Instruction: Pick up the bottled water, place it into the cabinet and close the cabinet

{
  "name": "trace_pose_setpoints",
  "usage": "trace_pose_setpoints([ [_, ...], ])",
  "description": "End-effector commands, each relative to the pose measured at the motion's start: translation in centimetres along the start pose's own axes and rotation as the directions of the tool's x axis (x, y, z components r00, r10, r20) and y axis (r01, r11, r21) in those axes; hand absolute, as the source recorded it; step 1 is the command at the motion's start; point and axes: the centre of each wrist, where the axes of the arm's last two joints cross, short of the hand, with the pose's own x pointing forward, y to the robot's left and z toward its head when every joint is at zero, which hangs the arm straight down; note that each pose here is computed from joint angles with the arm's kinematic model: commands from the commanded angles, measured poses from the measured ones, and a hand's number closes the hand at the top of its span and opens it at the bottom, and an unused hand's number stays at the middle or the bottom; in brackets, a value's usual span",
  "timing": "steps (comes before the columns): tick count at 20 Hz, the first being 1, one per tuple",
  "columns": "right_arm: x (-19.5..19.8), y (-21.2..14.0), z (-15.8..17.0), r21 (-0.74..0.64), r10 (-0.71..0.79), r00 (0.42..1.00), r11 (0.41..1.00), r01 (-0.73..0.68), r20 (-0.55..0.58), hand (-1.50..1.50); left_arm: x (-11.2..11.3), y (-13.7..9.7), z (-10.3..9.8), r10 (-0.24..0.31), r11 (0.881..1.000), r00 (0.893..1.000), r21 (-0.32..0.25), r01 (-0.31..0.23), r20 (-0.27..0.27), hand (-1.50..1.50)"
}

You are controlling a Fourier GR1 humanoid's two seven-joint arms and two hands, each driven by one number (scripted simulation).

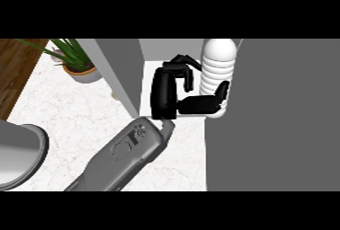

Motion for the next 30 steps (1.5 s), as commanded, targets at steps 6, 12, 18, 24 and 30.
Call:
trace_pose_setpoints([
  [6, 2.7, 0.2, -0.9, 0.022, -0.042, 0.997, 0.999, 0.041, 0.062, -1.50, -3.4, 1.2, -2.1, -0.119, 0.993, 0.992, 0.022, 0.120, -0.039, 1.50],
  [12, 0.5, -0.1, -0.7, 0.002, -0.048, 0.997, 0.999, 0.048, 0.063, -1.50, -4.6, 4.3, -5.0, -0.064, 0.992, 0.996, 0.103, 0.070, -0.061, 1.50],
  [18, 1.7, -0.4, -0.9, 0.043, -0.055, 0.997, 0.998, 0.053, 0.057, -1.50, -6.1, 4.4, -5.4, -0.132, 0.979, 0.990, 0.152, 0.138, -0.050, 1.50],
  [24, 2.1, -0.8, -0.3, 0.047, -0.067, 0.995, 0.997, 0.064, 0.076, -1.50, -7.3, 5.2, -6.5, -0.323, 0.942, 0.946, 0.081, 0.325, -0.042, 1.50],
  [30, 0.9, -0.3, -0.9, 0.041, -0.054, 0.996, 0.998, 0.051, 0.072, -1.50, -6.2, 4.8, -8.6, -0.390, 0.916, 0.919, 0.076, 0.393, -0.056, -1.50],
])
